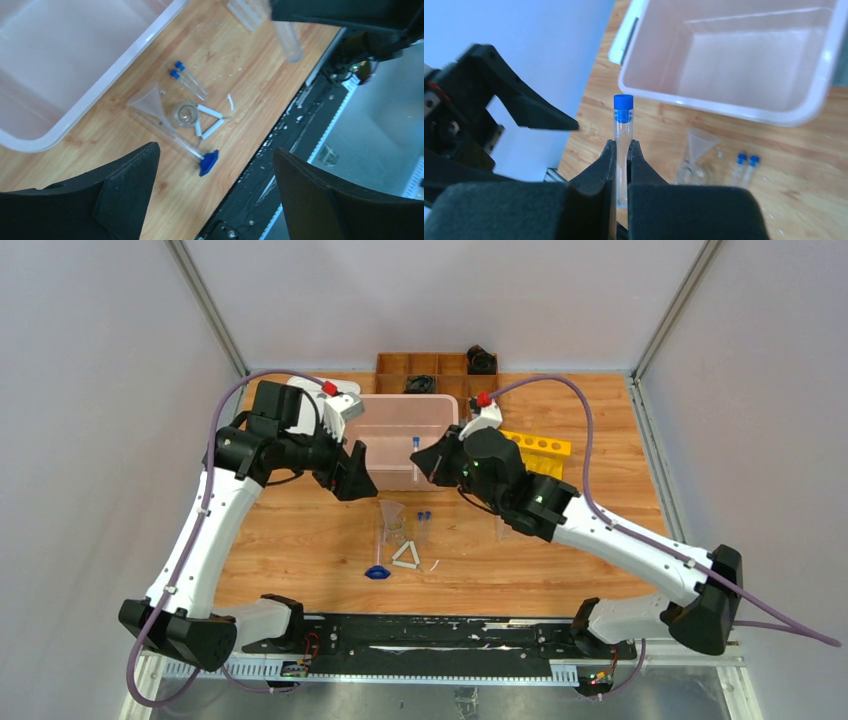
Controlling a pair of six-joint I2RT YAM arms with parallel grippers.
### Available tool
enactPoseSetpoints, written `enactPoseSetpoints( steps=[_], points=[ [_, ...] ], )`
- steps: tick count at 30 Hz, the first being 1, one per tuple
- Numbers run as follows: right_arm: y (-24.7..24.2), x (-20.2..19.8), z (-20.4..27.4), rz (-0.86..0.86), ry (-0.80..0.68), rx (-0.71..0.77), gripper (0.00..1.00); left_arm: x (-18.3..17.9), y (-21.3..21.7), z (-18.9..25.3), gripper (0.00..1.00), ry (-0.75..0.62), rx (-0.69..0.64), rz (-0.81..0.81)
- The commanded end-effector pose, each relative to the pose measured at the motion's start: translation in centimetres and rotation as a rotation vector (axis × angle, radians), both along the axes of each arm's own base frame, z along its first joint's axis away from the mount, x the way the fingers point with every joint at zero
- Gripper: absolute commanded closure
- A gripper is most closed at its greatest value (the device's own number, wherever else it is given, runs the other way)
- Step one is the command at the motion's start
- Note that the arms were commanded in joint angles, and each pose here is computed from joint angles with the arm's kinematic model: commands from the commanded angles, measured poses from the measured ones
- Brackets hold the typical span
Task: Organize the chemistry lab equipment
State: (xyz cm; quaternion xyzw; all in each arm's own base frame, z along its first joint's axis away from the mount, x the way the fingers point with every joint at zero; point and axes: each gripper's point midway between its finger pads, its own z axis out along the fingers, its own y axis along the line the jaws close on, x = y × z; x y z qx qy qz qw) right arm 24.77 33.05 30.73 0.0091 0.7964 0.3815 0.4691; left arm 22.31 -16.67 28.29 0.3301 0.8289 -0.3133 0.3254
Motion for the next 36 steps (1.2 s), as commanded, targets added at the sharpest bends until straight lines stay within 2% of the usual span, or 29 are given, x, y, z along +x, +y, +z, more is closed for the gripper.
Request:
enactPoseSetpoints(
  steps=[1,9,18,21,25,32,33,34,36],
  points=[
    [3.1,1.4,2.5,-0.035,-0.027,0.113,1.0,-0.8,-1.8,2.4,0.11,0.038,-0.125,-0.044],
    [6.7,1.4,4.5,-0.002,-0.093,0.193,1.0,-0.4,-2.3,3.0,0.11,0.027,-0.148,-0.059],
    [8.8,0.6,5.4,0.053,-0.119,0.217,1.0,1.1,-2.9,2.8,0.18,0.048,-0.159,-0.059],
    [8.7,0.5,5.6,0.051,-0.136,0.226,1.0,1.6,-3.1,3.4,0.28,0.03,-0.161,-0.066],
    [7.9,0.5,5.9,0.031,-0.161,0.229,1.0,1.6,-3.2,3.0,0.53,0.05,-0.166,-0.073],
    [7.5,0.4,6.1,0.032,-0.193,0.208,1.0,1.4,-3.0,2.2,0.85,0.06,-0.151,-0.067],
    [7.2,0.5,6.2,0.021,-0.197,0.202,0.98,1.5,-2.9,2.1,0.89,0.053,-0.144,-0.063],
    [6.8,0.6,6.2,0.002,-0.2,0.195,0.92,1.5,-2.8,2.1,0.92,0.048,-0.139,-0.06],
    [5.8,1.1,6.1,-0.034,-0.198,0.182,0.75,1.4,-2.7,2.0,0.97,0.035,-0.132,-0.062]
  ],
)
